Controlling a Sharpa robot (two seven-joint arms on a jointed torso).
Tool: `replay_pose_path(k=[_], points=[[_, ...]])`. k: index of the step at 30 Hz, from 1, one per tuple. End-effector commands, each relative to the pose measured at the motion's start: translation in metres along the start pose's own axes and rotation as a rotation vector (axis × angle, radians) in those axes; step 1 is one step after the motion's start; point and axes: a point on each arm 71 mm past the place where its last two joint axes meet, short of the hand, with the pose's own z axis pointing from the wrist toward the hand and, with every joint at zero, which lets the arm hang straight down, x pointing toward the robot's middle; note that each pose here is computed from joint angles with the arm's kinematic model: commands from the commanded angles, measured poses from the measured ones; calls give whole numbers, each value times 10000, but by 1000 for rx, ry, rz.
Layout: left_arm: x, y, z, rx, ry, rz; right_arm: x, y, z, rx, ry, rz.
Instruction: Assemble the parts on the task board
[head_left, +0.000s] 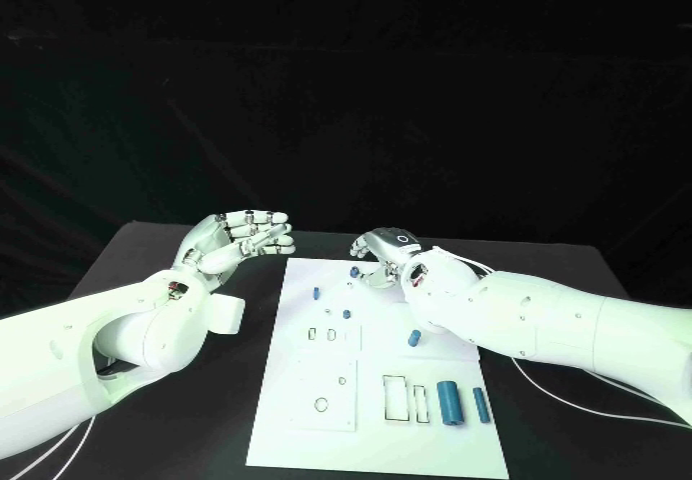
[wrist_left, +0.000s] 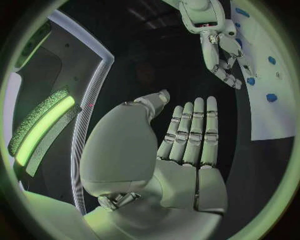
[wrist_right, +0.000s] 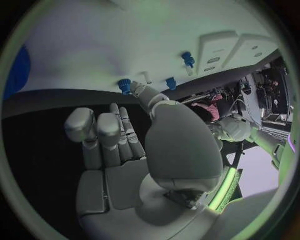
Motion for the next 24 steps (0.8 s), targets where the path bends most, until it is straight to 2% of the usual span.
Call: replay_pose_path(k=[1,7,11,18,24], points=[[-3,-14,8,5,9,-10,-66,-51,-71,-6,-17,11],[-35,-8,12,3,3,-10,-262,-250,-276,34,-27,52],[-54,1,24,2,0,-9,-388,-409,-428,86,-16,110],[-75,13,39,2,-5,-9,-466,-692,-643,198,67,206],[-72,20,48,1,-4,-10,-453,-925,-728,292,143,241]])
